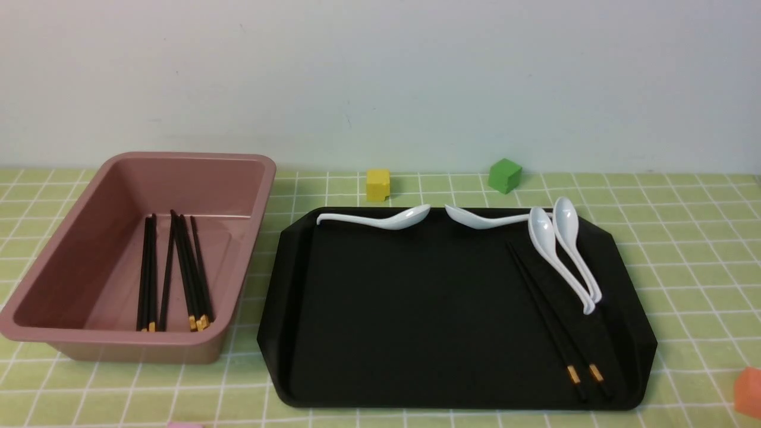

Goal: On green tablecloth take chopsticks from black tray and put them in box.
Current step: 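Move the gripper over the chopsticks on the black tray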

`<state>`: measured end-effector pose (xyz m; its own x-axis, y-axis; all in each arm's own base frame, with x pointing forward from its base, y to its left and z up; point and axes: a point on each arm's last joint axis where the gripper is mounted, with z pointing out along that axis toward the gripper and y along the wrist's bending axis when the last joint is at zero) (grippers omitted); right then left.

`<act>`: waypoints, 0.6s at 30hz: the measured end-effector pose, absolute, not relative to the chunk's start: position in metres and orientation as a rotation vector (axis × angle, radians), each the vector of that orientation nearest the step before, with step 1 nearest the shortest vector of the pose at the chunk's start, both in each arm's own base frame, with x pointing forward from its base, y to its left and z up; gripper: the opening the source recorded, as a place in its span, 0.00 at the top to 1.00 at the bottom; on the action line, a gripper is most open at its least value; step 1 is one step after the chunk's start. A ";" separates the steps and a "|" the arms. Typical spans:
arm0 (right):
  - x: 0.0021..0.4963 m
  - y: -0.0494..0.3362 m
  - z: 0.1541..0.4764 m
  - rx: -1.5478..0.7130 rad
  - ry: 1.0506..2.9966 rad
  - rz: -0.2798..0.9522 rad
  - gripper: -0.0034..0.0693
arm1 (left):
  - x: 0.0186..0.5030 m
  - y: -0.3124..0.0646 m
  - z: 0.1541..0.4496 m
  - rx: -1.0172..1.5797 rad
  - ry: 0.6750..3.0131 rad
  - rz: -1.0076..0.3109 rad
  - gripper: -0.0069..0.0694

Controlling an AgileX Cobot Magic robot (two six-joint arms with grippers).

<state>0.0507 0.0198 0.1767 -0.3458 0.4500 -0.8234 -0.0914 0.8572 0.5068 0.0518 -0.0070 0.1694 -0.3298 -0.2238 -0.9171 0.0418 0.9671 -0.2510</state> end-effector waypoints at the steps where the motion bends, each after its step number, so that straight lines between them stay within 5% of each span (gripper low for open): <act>1: 0.050 0.022 0.177 0.347 1.840 0.668 0.62 | 0.052 -0.007 0.169 -0.132 1.890 -0.270 0.60; 4: 0.049 0.028 0.181 0.537 1.795 0.926 0.62 | 0.052 -0.007 0.169 -0.132 1.890 -0.270 0.60; 7: 0.049 0.030 0.183 0.594 1.770 1.012 0.62 | 0.052 -0.007 0.169 -0.132 1.890 -0.270 0.60; 13: 0.048 0.032 0.188 0.598 1.755 1.052 0.63 | 0.052 -0.007 0.169 -0.132 1.890 -0.270 0.60; 18: 0.045 0.032 0.234 0.426 1.715 0.960 0.75 | 0.052 -0.007 0.169 -0.132 1.890 -0.270 0.60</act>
<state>0.0452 0.0320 0.2345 -0.3621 0.6892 -0.6275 -0.1743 0.6113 0.7720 0.0518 -0.0070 0.1694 -0.3298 -0.2238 -0.9171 0.0418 0.9671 -0.2510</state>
